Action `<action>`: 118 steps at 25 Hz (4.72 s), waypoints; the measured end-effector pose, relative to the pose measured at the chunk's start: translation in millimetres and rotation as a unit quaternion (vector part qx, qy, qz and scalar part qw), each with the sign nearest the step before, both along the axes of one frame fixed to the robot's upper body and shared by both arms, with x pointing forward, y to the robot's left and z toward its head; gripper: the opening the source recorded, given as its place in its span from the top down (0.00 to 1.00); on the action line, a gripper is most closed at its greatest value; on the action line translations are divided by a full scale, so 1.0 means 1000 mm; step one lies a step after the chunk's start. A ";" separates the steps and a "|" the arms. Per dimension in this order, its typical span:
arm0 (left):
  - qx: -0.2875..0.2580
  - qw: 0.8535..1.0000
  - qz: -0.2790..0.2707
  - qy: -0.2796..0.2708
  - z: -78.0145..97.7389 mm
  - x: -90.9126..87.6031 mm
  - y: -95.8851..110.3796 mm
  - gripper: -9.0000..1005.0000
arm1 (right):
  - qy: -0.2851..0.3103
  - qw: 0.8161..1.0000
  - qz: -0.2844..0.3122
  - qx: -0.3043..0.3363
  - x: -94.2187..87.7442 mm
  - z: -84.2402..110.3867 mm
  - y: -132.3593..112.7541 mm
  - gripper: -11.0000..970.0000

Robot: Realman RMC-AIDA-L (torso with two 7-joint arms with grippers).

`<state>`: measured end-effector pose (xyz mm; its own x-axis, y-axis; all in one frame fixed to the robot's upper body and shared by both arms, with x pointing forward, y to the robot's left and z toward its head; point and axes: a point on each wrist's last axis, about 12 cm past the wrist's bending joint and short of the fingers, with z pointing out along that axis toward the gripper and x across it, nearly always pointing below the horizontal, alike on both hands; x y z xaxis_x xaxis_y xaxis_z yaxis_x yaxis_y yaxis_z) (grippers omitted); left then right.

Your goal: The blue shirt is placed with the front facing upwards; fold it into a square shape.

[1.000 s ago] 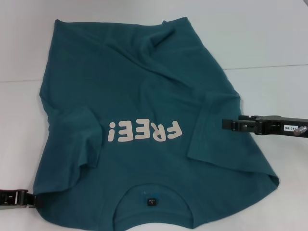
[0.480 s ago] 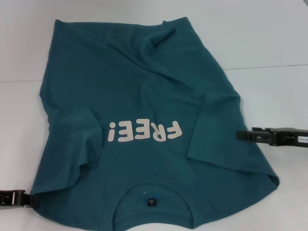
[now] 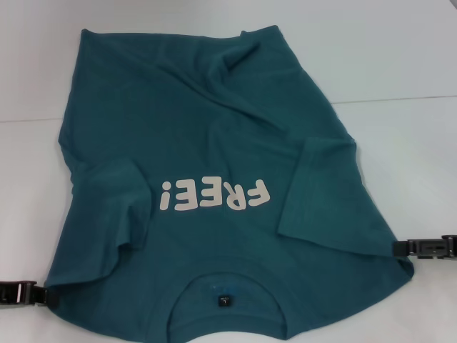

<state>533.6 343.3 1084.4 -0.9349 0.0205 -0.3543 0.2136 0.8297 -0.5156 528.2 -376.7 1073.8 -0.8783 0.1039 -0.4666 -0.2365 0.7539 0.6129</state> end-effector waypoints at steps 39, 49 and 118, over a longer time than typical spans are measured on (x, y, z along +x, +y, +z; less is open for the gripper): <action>-0.003 1.000 -0.003 -0.003 0.000 0.001 -0.003 0.97 | 0.005 1.000 0.008 -0.014 0.010 -0.007 0.018 0.08; -0.003 1.000 -0.004 -0.004 0.000 0.002 -0.003 0.97 | 0.016 0.999 0.038 0.011 0.005 -0.004 0.027 0.09; -0.002 1.000 -0.007 -0.013 -0.001 0.007 -0.010 0.97 | 0.023 0.999 0.015 -0.028 0.009 -0.004 0.020 0.12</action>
